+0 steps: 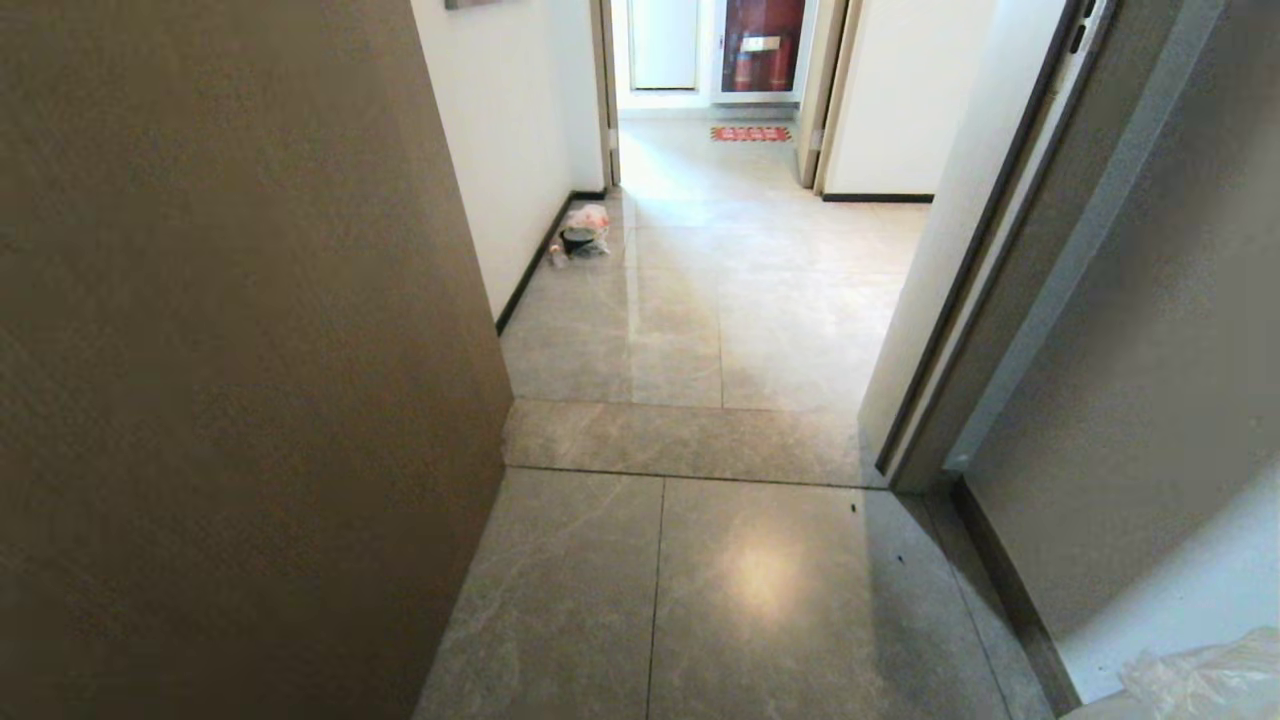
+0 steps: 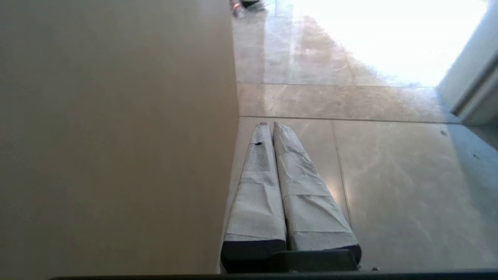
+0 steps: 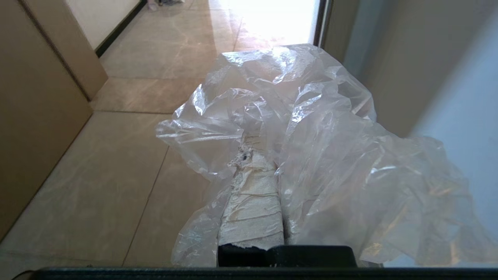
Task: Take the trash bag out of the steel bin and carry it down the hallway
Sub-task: Put the trash bag at the door
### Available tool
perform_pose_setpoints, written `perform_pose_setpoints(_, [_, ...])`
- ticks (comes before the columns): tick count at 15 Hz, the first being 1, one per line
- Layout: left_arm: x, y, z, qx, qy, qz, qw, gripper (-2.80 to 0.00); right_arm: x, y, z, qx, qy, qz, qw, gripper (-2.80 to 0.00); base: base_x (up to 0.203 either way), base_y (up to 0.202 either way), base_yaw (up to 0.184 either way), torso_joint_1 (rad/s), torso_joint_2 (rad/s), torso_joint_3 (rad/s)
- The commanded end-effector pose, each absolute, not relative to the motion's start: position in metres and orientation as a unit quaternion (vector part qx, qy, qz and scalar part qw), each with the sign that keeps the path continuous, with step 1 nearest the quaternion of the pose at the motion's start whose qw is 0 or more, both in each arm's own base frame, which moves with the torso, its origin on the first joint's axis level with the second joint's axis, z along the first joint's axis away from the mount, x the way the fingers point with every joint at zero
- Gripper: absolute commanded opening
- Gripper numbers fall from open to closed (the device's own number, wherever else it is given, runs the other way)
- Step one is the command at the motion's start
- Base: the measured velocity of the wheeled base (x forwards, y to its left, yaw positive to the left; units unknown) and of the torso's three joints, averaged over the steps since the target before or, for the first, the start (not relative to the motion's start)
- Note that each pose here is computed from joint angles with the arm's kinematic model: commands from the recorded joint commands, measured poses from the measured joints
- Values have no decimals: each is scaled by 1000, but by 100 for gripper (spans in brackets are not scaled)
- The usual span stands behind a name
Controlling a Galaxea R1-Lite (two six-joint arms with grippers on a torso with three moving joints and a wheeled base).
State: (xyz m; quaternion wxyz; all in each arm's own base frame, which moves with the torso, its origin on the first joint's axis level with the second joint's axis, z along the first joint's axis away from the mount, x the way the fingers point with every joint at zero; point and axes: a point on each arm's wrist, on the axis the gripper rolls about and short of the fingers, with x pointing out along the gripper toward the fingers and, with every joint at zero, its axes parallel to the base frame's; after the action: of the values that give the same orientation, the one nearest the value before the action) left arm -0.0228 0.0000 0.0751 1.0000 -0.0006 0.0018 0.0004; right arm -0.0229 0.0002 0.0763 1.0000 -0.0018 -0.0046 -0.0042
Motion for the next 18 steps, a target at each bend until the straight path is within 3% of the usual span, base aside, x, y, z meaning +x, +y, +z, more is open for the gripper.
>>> perform_pose_setpoints(1, [-23, 0, 75, -1, 2, 1, 1000, -280, -23, 0, 76, -2, -4, -4, 1000, -280, 187, 0, 1, 5, 1, -2])
perform_pose_setpoints(18, [-23, 0, 75, -1, 2, 1, 1000, -280, -23, 0, 76, -2, -4, -4, 1000, -280, 192, 0, 2, 3, 3, 2])
